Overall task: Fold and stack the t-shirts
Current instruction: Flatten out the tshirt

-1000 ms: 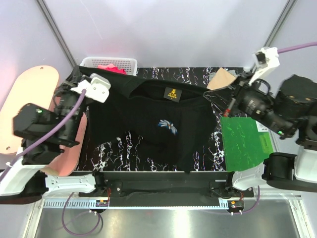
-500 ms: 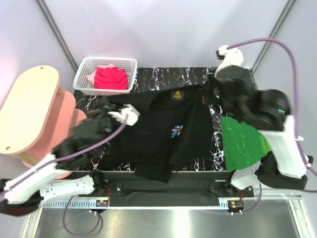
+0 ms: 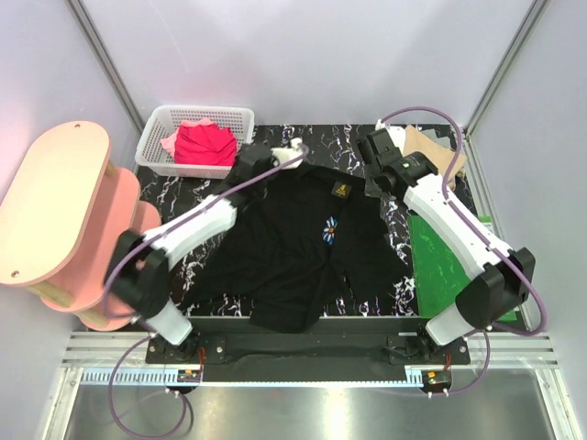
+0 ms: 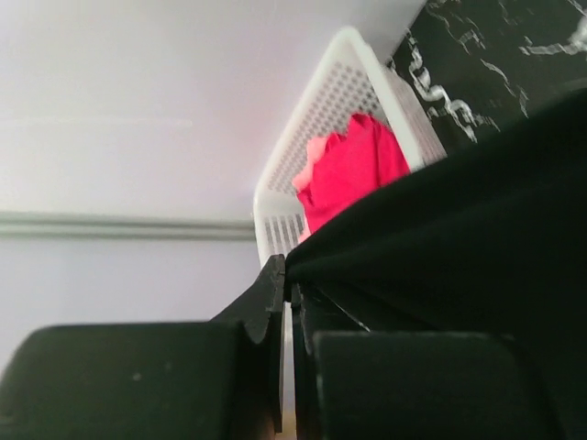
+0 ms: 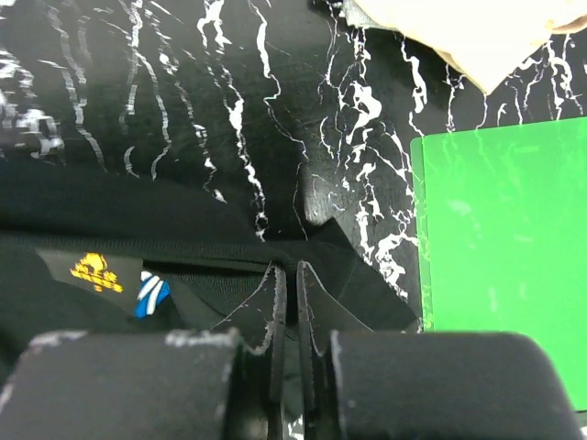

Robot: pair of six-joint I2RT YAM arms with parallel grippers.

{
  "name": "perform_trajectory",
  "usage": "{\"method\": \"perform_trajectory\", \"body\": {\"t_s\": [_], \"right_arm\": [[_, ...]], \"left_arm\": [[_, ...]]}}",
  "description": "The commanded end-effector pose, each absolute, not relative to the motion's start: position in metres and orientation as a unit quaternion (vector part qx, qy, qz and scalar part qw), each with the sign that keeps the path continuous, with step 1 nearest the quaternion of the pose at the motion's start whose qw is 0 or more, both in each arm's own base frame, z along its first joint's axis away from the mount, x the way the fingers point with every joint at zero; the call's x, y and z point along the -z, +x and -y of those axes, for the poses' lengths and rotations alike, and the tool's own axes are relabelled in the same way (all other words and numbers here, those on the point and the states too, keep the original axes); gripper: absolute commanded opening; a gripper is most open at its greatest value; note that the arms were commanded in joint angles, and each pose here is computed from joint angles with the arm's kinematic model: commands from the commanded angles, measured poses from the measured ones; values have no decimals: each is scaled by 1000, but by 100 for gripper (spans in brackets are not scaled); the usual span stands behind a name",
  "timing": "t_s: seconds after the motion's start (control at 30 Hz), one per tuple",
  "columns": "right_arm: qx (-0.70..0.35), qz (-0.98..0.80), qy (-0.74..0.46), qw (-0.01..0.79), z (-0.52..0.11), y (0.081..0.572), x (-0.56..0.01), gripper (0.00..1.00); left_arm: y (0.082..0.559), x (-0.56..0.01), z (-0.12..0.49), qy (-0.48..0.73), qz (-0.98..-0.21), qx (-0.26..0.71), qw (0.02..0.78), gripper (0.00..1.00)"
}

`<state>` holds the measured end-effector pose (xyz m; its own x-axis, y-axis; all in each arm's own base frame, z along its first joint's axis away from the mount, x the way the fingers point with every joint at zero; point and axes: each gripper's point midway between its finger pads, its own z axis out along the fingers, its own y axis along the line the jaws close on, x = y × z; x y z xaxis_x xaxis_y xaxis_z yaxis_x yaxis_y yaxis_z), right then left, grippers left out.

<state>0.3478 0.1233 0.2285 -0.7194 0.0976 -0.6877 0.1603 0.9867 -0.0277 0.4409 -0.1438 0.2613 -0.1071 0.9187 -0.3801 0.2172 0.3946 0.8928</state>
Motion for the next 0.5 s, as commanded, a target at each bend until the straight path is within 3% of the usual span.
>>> {"method": "perform_trajectory", "body": {"t_s": [0.0,0.07,0.1,0.17,0.27,0.3,0.4,0.43,0.47], "right_arm": [[133,-923,73,354,-89,352,-200,0],[155,-924,70,341,-81,353,-183,0],[169,-923,80,337,-71,355,-180,0],[190,-920,86,332,-56,361,-174,0],[204,-916,122,325,-31,375,-172,0],[217,-910,136,325,-20,378,-174,0],[236,-903,144,328,-13,388,-177,29],[235,-903,145,329,-14,390,-181,37],[231,-903,146,331,-16,390,-184,56]], "left_arm": [[503,-300,137,359,-633,-417,545,0],[523,-320,143,338,-627,-424,559,0],[539,-297,147,353,-636,-429,535,0],[561,-325,148,318,-636,-439,550,0],[591,-329,148,299,-655,-453,525,12],[595,-326,151,304,-658,-457,516,47],[581,-335,154,315,-655,-456,514,95],[574,-344,155,315,-656,-444,522,99],[567,-348,156,299,-673,-413,536,99]]}}
